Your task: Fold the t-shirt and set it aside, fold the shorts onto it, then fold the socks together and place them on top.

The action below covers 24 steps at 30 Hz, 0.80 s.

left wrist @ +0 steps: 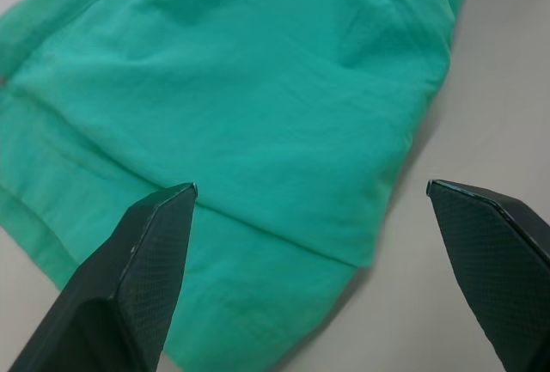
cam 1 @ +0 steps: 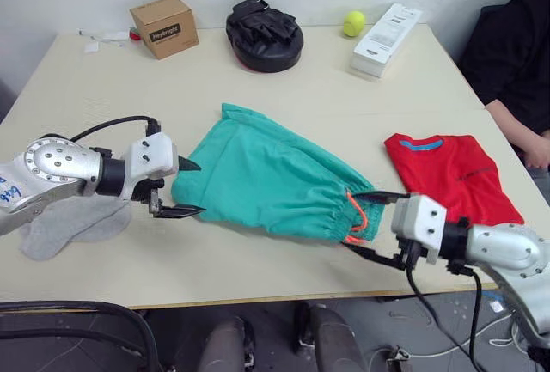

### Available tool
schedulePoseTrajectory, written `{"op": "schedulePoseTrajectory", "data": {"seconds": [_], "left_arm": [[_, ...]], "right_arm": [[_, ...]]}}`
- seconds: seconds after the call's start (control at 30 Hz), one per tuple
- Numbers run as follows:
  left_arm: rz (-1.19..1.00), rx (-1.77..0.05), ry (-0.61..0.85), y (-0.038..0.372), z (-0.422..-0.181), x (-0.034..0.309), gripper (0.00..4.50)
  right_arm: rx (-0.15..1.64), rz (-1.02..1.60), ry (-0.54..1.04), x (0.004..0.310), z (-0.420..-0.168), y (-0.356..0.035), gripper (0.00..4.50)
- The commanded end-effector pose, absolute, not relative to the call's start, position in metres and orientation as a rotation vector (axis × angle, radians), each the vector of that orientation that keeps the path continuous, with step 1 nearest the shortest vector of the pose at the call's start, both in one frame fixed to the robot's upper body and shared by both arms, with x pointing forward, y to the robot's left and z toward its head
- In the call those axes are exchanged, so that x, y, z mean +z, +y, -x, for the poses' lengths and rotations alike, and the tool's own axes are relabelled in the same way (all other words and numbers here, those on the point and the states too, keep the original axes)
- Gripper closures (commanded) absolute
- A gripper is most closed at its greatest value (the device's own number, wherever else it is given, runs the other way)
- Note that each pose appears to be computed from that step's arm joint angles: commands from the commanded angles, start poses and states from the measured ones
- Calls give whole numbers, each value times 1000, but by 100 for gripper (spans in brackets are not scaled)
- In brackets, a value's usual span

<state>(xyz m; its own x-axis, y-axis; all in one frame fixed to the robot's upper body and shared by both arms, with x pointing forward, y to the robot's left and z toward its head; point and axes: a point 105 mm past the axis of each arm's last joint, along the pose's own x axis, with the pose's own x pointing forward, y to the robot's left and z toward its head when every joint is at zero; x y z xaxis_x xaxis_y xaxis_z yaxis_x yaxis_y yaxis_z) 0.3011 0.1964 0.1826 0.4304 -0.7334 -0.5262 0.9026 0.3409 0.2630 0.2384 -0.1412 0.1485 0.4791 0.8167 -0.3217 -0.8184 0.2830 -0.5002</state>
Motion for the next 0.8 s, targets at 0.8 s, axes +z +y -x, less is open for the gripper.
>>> {"op": "schedulePoseTrajectory", "data": {"seconds": [0.8], "left_arm": [[-1021,-923,350,218,-308,146,0]], "right_arm": [[1078,936,-29,104,-270,-129,4]]}}
